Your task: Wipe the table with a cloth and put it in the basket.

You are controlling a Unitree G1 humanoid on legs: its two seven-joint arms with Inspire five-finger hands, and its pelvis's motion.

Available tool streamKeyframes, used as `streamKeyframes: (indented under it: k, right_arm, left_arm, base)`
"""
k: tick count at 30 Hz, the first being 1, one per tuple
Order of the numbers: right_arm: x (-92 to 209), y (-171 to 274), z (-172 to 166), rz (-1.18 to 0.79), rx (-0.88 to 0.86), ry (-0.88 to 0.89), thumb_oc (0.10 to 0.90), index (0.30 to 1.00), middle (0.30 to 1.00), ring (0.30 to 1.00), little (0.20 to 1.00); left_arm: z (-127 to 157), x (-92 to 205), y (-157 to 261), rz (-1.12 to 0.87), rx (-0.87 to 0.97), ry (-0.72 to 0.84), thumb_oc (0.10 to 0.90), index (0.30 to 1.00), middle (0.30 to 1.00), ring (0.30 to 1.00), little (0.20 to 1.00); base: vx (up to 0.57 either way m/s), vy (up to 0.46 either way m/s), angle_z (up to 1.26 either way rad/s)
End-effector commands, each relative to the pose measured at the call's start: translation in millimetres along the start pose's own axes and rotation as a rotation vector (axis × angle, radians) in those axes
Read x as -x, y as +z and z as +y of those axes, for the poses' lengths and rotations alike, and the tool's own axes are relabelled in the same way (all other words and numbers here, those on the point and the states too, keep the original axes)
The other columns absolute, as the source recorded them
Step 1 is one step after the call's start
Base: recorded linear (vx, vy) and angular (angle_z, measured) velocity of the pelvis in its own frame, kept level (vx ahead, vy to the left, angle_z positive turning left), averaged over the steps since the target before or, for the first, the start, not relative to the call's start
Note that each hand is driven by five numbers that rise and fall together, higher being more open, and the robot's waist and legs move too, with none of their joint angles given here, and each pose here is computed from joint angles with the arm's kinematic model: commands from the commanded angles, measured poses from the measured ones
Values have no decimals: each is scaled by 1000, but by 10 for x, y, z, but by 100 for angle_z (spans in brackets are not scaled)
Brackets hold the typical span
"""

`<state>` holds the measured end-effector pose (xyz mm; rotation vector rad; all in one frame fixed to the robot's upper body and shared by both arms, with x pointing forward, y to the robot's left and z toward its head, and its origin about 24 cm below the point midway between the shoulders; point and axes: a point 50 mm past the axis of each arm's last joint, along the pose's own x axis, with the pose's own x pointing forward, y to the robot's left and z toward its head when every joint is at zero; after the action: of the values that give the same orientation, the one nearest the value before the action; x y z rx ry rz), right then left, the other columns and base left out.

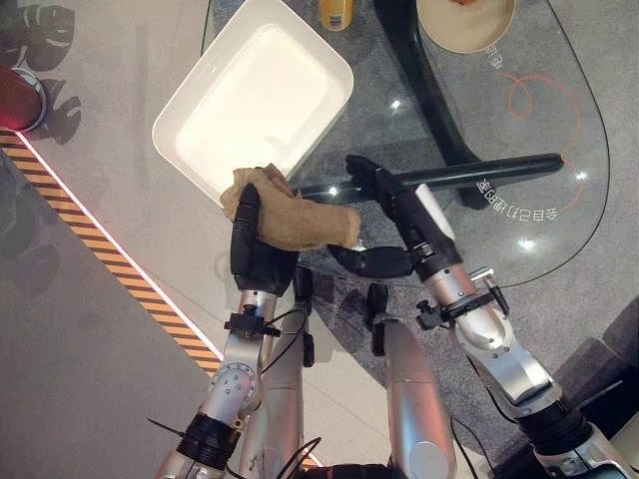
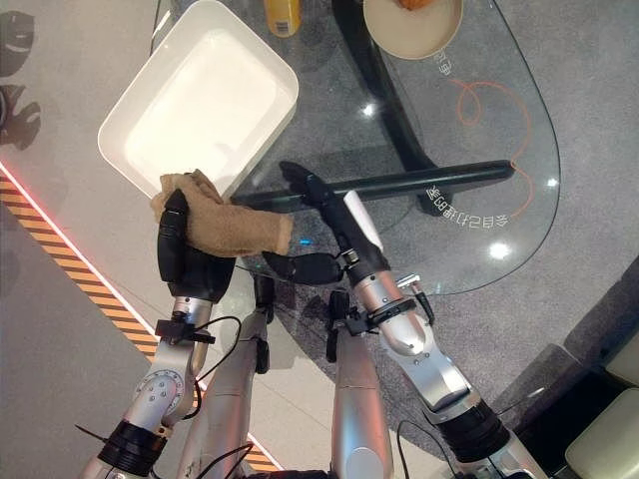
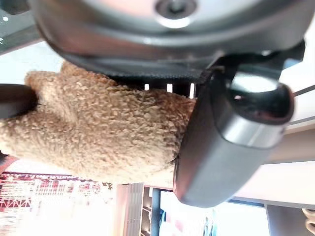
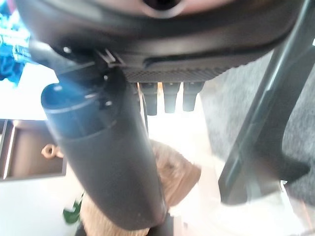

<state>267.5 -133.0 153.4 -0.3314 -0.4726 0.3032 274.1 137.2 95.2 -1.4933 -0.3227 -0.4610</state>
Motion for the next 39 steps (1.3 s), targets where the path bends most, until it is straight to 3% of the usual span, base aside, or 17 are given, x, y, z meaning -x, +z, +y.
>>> streamKeyframes:
  k: [1,12,16,22,27,39]
  right_arm:
    - [-60,423,-194,-255,-13,-117,800,900,900,900,900]
    - [-25,416,-243,-260,-27,-158,800,900,900,900,900]
    - [-22,386,-245,-229,-32,-148,800,900,900,900,900]
    - [37,186,-198,-94,-41,-78,800,900,900,900,900]
    - [122,-85,-98,69,-54,11,800,900,900,900,900]
    - [113,-518,133,361,-42,230,800,900,900,900,900]
  left_arm:
    - [-556,-104,16,6,-6,-364,100,300,300,300,200]
    - [-549,-96,54,-11,-42,-360,100,300,300,300,200]
    - [-578,-101,165,-73,-164,-360,100,300,300,300,200]
    - [-722,-85,479,-236,-520,-360,100,300,300,300,200]
    - [-867,-100,722,-380,-819,-244,100,300,300,300,200]
    - [-1298,-309,862,-691,-1419,-208,100,300,300,300,200]
  base:
    - [0,0,0]
    - [0,0,0]
    - [0,0,0]
    - [12,19,-1]
    - [17,62,-6]
    - [21,66,-2]
